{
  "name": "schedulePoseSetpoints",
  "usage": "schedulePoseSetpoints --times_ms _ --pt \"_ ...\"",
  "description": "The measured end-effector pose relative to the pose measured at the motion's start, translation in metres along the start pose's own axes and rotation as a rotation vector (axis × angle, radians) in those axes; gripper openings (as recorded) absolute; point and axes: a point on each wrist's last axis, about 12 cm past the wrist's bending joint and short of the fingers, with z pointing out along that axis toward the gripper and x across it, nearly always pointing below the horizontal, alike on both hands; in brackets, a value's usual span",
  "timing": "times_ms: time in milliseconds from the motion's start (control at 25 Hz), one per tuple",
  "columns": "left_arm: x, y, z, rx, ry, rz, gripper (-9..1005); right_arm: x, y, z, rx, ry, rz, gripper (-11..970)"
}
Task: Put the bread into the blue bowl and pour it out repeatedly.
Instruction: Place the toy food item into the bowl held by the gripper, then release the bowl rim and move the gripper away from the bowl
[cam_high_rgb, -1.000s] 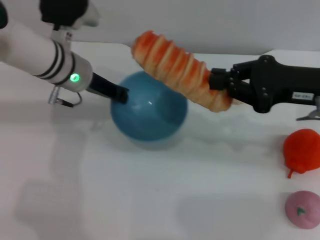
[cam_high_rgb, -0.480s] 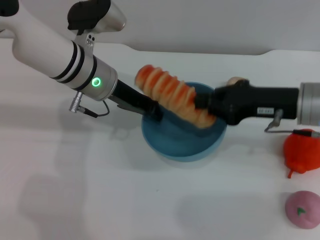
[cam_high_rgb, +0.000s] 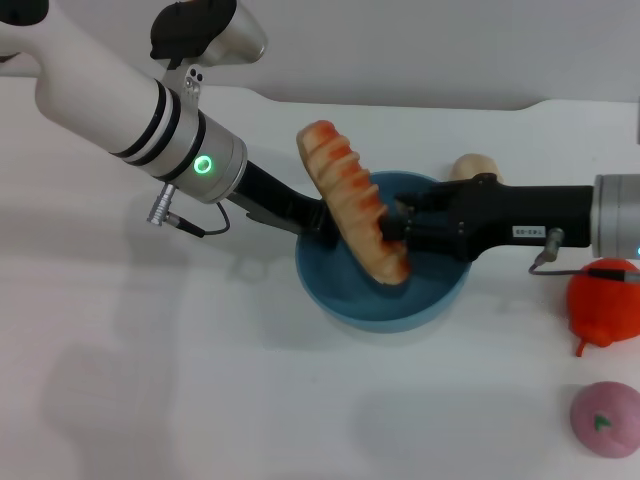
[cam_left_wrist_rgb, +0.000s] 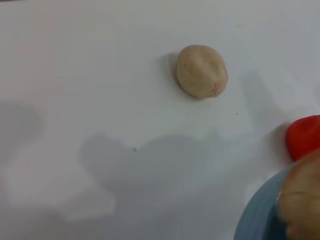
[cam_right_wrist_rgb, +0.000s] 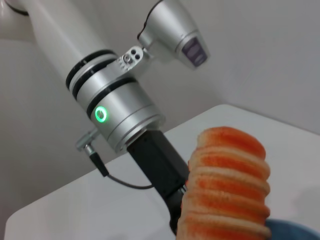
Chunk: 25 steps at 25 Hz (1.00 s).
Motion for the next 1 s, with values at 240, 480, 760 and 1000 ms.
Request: schedulePoseSetpoints --times_ms 240,480,760,1000 --pt "0.002 0.003 0.0 -0.006 -0.002 -0.015 0 -0.004 0.002 -0.014 0.038 -0.036 -0.033 391" --pt "0.004 0.006 0.0 -0.015 0.001 -0.019 -1 -0.01 -0.002 -0.031 0.066 -0.143 0.01 445" --pt "0.005 -0.001 0.008 -0.037 0.041 0.033 -1 -0.011 0.004 -0.08 0.106 -0.523 -0.022 445" --pt "0.001 -0.012 0.021 -0.063 0.039 0.083 -1 0.01 0.01 -0.105 0.164 -0.694 -0.045 445"
